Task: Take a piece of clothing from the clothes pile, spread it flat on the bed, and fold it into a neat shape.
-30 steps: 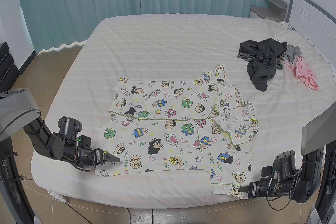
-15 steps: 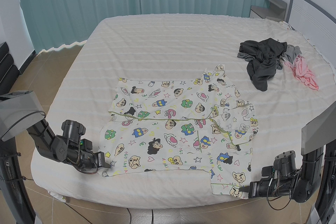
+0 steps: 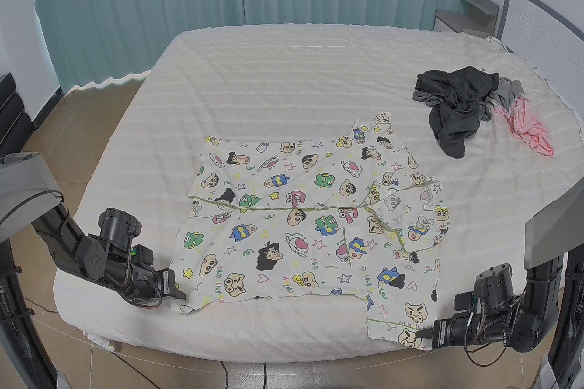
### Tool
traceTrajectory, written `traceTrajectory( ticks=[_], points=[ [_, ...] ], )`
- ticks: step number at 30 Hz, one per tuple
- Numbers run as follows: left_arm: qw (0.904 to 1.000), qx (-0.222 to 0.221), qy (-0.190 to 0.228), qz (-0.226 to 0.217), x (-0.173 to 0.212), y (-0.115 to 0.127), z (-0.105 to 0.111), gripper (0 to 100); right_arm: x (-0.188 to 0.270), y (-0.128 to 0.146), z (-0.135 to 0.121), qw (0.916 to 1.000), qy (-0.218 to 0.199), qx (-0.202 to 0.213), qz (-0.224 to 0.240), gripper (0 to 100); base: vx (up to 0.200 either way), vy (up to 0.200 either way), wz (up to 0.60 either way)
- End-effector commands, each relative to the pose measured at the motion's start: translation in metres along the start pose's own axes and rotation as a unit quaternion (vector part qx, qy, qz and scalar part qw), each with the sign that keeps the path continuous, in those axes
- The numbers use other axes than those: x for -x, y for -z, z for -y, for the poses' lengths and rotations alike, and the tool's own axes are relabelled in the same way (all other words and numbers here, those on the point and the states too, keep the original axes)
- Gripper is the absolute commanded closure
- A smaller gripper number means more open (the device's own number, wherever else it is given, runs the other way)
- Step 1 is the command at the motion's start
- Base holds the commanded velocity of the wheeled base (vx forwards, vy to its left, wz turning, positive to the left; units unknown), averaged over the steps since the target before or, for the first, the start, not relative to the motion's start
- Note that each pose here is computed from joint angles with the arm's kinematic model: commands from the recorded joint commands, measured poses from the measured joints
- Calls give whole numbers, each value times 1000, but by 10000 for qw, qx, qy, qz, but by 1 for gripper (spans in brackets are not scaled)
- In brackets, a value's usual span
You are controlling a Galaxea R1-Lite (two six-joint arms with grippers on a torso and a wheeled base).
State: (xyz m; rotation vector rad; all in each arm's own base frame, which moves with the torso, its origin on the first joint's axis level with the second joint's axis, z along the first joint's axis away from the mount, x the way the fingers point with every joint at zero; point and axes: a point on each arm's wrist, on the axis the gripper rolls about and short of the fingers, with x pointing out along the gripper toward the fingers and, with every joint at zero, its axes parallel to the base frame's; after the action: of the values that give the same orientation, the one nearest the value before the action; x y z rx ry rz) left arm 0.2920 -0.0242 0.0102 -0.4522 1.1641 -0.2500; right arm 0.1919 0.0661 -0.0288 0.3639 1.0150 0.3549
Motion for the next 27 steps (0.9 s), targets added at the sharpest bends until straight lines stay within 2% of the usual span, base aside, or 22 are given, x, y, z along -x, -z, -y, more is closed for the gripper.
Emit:
traceTrajectory(
  ticks=[1, 8, 14, 22, 26, 27],
  points=[
    [9999, -44, 40, 118, 9, -2, 3, 100, 9, 4, -1, 9999, 39, -42, -142, 100, 0, 0, 0],
    [10000, 16, -9, -11, 9, 3, 1, 100, 16, 10, -1, 9988, 150, -138, -438, 100, 0, 0, 0],
    [9996, 124, -63, -252, 11, 9, 1, 100, 19, 12, -2, 9981, 203, -165, -563, 100, 0, 0, 0],
    [9991, 188, -101, -356, 22, 11, 1, 100, 21, 16, -1, 9968, 259, -195, -724, 100, 0, 0, 0],
    [9994, 198, -15, -289, 21, 6, 2, 100, 22, 12, -2, 9980, 198, -173, -569, 100, 0, 0, 0],
    [9995, 179, 49, -244, 21, 3, 3, 100, 23, 7, -4, 9992, 122, -139, -356, 100, 0, 0, 0]
  ],
)
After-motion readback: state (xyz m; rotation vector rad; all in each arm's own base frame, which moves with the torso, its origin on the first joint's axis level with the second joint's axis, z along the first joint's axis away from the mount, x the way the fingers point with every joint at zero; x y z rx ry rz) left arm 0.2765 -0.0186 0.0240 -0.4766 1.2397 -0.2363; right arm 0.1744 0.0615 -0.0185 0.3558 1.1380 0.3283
